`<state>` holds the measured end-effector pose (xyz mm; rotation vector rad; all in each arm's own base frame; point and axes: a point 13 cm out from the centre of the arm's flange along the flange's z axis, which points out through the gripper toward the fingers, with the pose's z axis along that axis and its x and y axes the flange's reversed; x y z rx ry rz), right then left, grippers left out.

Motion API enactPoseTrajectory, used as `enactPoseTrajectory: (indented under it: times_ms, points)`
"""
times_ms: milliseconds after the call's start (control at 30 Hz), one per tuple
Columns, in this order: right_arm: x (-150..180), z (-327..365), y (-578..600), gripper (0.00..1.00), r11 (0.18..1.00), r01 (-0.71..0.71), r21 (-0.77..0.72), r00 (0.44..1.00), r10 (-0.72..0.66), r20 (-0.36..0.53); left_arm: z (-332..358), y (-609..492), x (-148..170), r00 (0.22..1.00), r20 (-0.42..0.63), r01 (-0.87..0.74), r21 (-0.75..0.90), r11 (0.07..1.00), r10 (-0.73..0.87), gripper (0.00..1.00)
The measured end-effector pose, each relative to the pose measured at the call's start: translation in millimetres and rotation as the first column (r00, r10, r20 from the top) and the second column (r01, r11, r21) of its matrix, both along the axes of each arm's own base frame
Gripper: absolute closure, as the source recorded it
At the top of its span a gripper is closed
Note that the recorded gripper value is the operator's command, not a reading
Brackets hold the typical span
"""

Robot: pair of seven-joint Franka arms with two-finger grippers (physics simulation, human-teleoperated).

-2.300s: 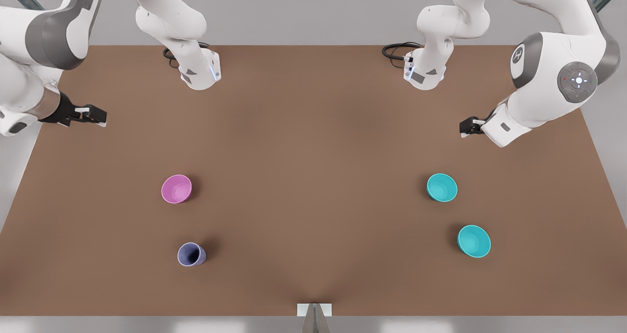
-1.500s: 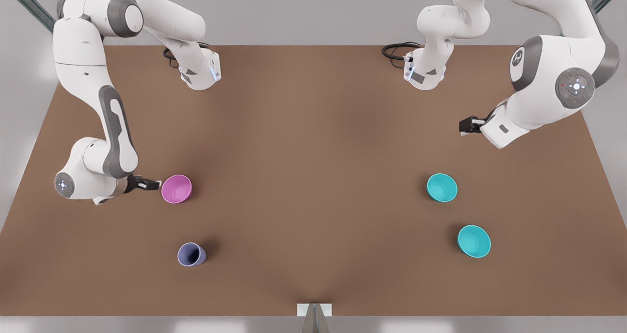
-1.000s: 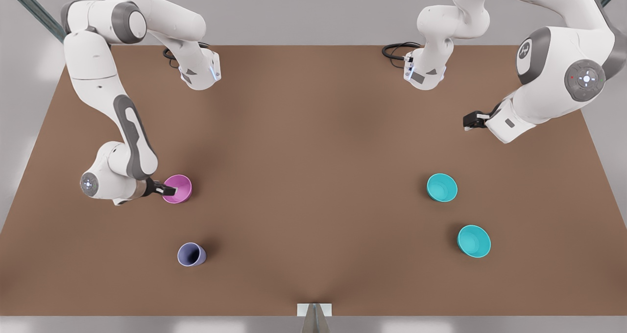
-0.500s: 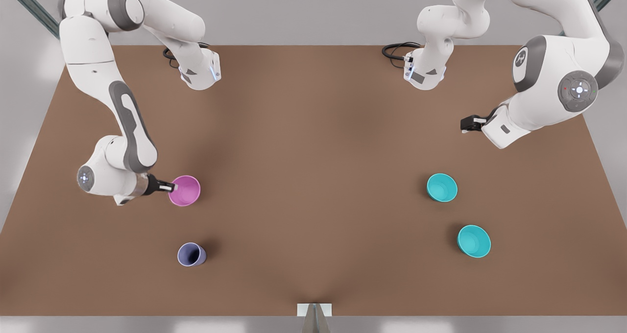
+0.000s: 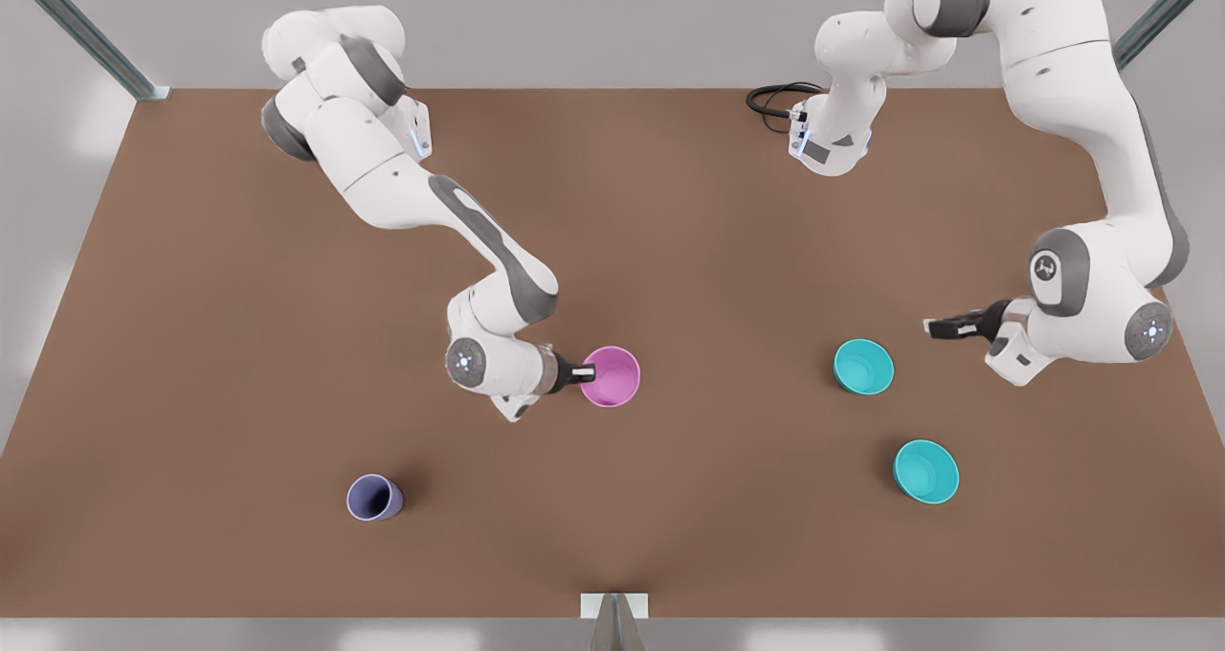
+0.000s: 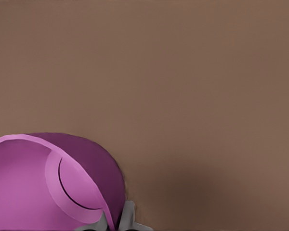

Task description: Stack the blue bowl on the pink bowl

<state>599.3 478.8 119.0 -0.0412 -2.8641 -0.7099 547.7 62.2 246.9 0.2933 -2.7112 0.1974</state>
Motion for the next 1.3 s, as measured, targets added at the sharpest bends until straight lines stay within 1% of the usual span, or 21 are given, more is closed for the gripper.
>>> enactPoseTrajectory:
  times_ms: [67,200,233,267,367,433,500,567,600,633,667,700,733,767,800,833,933,1000,1100,1200,1300]
  points:
    - [-1.4,-18.7,22.6,0.79,0.999,0.030,-0.027,1.000,-0.030,0.001,-34.6,-1.0,15.8,0.999,0.036,-0.017,-0.031,0.999,0.018,0.00]
    - [-5.2,-43.6,38.3,0.79,0.992,0.102,-0.071,0.994,-0.104,-0.018,-100.9,-23.7,22.1,0.994,0.096,-0.047,-0.096,0.994,0.056,0.00]
    - [-4.8,-45.7,38.9,0.48,0.990,0.122,-0.076,0.992,-0.124,-0.025,-113.7,-29.3,19.4,0.993,0.102,-0.044,-0.105,0.993,0.055,0.00]
    - [-4.2,-46.6,39.1,0.00,0.987,0.141,-0.082,0.989,-0.144,-0.031,-125.0,-31.6,17.3,0.993,0.108,-0.041,-0.111,0.993,0.053,0.00]
    - [-2.1,-41.1,42.7,0.00,0.978,0.187,-0.093,0.981,-0.191,-0.038,-144.8,-32.9,20.9,0.989,0.140,-0.022,-0.116,0.993,0.038,0.00]
    - [7.0,-17.3,39.7,0.00,0.971,0.219,-0.090,0.974,-0.223,-0.037,-157.5,-30.0,17.7,0.988,0.154,-0.010,-0.111,0.994,0.028,0.00]
    - [36.0,29.7,10.5,0.00,0.959,0.269,-0.085,0.961,-0.273,-0.040,-167.2,-27.0,14.7,0.986,0.168,0.001,-0.105,0.994,0.016,0.00]
    - [82.0,80.2,-71.1,0.00,0.936,0.336,-0.108,0.937,-0.344,-0.061,-174.6,-25.6,10.9,0.985,0.174,0.015,-0.102,0.995,0.003,0.00]
    - [103.2,97.8,-138.0,0.00,0.919,0.367,-0.144,0.923,-0.379,-0.068,-177.8,-25.4,9.4,0.984,0.177,0.023,-0.101,0.995,-0.004,0.08]
    - [118.5,110.1,-216.3,0.00,0.899,0.392,-0.194,0.908,-0.412,-0.073,-181.1,-25.2,8.5,0.984,0.180,0.031,-0.099,0.995,-0.012,0.25]
    - [127.3,121.3,-302.7,0.00,0.876,0.416,-0.246,0.893,-0.444,-0.071,-183.9,-25.8,8.2,0.983,0.183,0.040,-0.098,0.994,-0.021,0.33]
    - [124.1,138.0,-367.7,0.00,0.860,0.412,-0.302,0.892,-0.448,-0.059,-186.7,-27.6,8.1,0.982,0.185,0.050,-0.097,0.994,-0.032,0.38]
    - [116.6,171.7,-420.4,0.00,0.845,0.407,-0.347,0.895,-0.444,-0.032,-189.0,-29.0,8.2,0.981,0.188,0.060,-0.096,0.994,-0.041,0.39]
    - [102.8,218.3,-458.7,0.00,0.831,0.399,-0.387,0.902,-0.431,0.004,-191.1,-30.3,8.5,0.980,0.191,0.069,-0.095,0.993,-0.050,0.53]
    - [83.3,270.4,-482.2,0.00,0.818,0.386,-0.426,0.912,-0.407,0.044,-192.9,-31.5,8.4,0.980,0.192,0.078,-0.094,0.993,-0.058,0.70]
    - [60.1,317.5,-495.4,0.00,0.806,0.367,-0.465,0.923,-0.378,0.074,-193.2,-32.4,8.8,0.979,0.195,0.085,-0.095,0.992,-0.065,0.78]
    - [-13.6,409.2,-498.1,0.00,0.783,0.288,-0.552,0.954,-0.284,0.096,-188.5,-33.5,11.5,0.975,0.207,0.102,-0.095,0.990,-0.081,0.79]
    - [-43.2,417.6,-500.8,0.00,0.776,0.228,-0.588,0.969,-0.242,0.055,-173.0,-36.9,17.5,0.970,0.225,0.115,-0.100,0.988,-0.091,0.79]
    - [-62.6,416.8,-506.5,0.00,0.779,0.156,-0.608,0.981,-0.194,0.004,-129.2,-88.3,48.8,0.951,0.270,0.190,-0.120,0.974,-0.152,0.79]
    - [-68.4,413.7,-508.8,0.00,0.789,0.098,-0.607,0.988,-0.148,-0.032,-98.1,-233.5,85.4,0.907,0.322,0.340,-0.178,0.924,-0.272,0.79]
    - [-71.6,412.0,-511.9,0.00,0.798,0.056,-0.600,0.992,-0.112,-0.056,-100.8,-357.4,81.4,0.882,0.317,0.418,-0.189,0.888,-0.348,0.79]
